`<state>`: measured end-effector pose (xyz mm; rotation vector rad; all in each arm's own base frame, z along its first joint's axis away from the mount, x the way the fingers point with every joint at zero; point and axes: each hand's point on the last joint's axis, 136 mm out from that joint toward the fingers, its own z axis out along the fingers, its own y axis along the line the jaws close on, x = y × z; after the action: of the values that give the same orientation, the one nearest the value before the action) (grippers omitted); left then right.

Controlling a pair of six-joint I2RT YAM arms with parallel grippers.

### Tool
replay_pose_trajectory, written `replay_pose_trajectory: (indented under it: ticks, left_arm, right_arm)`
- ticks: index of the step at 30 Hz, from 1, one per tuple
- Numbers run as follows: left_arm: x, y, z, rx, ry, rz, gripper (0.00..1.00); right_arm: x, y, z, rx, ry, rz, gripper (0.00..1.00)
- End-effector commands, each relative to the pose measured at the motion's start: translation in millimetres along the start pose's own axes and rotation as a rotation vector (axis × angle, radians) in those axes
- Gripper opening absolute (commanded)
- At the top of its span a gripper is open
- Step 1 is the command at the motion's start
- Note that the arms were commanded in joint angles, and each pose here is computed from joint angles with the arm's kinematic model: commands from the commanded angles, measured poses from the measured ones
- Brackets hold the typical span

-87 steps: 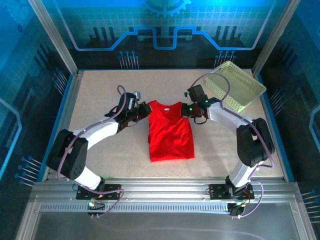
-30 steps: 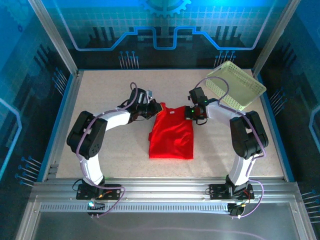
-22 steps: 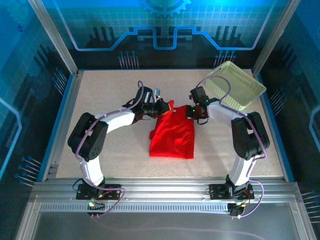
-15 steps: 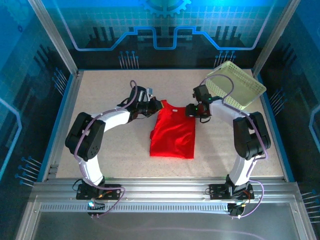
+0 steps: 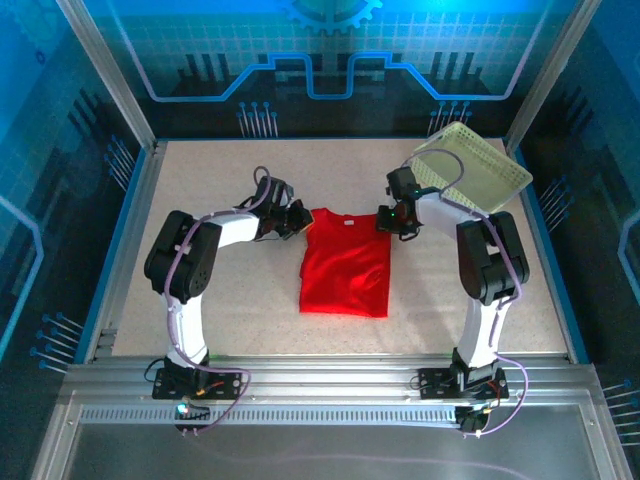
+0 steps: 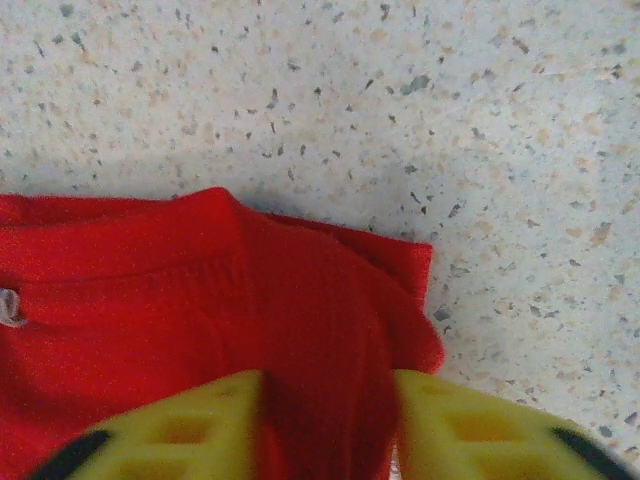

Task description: Fold the inside-out t-shirt

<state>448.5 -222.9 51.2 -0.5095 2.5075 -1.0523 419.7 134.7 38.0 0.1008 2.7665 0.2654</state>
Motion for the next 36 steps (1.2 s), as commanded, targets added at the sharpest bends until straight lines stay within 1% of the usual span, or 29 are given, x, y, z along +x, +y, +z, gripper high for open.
replay_pose_trajectory:
  ticks: [1, 2, 3, 7, 9, 11, 13, 16, 20, 22, 23, 24, 25, 27, 28, 30, 32, 34, 36]
  left_arm:
    - [-2, -18, -2, 0.050, 0.024, 0.029, 0.00]
    - [-2, -23, -3, 0.070, 0.030, 0.023, 0.00]
    - [-1, -33, -5, 0.108, 0.039, 0.019, 0.00]
    - [-2, -72, -24, 0.248, 0.035, 0.008, 0.00]
    - [-3, -92, -35, 0.298, 0.019, 0.025, 0.00]
    - [-3, -101, -40, 0.312, 0.002, 0.047, 0.00]
    - [-5, -97, -37, 0.285, -0.005, 0.052, 0.00]
    - [-6, -79, -19, 0.233, 0.004, 0.042, 0.00]
    - [-1, -46, 16, 0.126, 0.072, 0.023, 0.00]
    - [0, -34, 28, 0.085, 0.087, 0.020, 0.00]
    - [0, -29, 34, 0.069, 0.091, 0.027, 0.02]
    - [-2, -26, 38, 0.045, 0.091, 0.041, 0.06]
    - [-1, -21, 40, 0.010, 0.098, 0.050, 0.09]
    - [-3, -12, 41, -0.072, 0.096, 0.078, 0.22]
    - [-4, -9, 39, -0.096, 0.096, 0.088, 0.27]
    - [-4, -8, 36, -0.137, 0.100, 0.111, 0.39]
    - [-1, -13, 36, -0.139, 0.117, 0.130, 0.47]
    - [7, -19, 39, -0.144, 0.142, 0.150, 0.53]
    - [17, -20, 44, -0.181, 0.166, 0.177, 0.58]
  right_arm:
    - [-8, 4, -12, -0.021, -0.019, 0.005, 0.16]
    - [-11, 6, -20, -0.021, -0.036, -0.005, 0.11]
    - [-14, 8, -29, -0.019, -0.062, -0.017, 0.08]
    - [-27, 15, -70, -0.034, -0.153, -0.035, 0.01]
    - [-31, 16, -87, -0.043, -0.191, -0.036, 0.00]
    - [-33, 15, -97, -0.052, -0.211, -0.030, 0.00]
    - [-33, 11, -99, -0.053, -0.213, -0.019, 0.00]
    - [-30, 5, -87, -0.046, -0.180, 0.005, 0.00]
    - [-21, -18, -65, 0.045, -0.146, 0.051, 0.00]
    - [-19, -28, -51, 0.061, -0.122, 0.074, 0.02]
    - [-19, -32, -43, 0.060, -0.110, 0.080, 0.04]
    - [-19, -35, -36, 0.068, -0.103, 0.082, 0.09]
    - [-19, -36, -30, 0.075, -0.090, 0.077, 0.16]
    - [-18, -41, -20, 0.101, -0.059, 0.077, 0.36]
    - [-17, -42, -18, 0.104, -0.052, 0.077, 0.43]
    - [-16, -42, -14, 0.097, -0.044, 0.086, 0.53]
    - [-13, -38, -9, 0.077, -0.023, 0.090, 0.56]
    - [-9, -38, -3, 0.077, 0.006, 0.106, 0.57]
    - [-5, -39, 3, 0.079, 0.025, 0.119, 0.58]
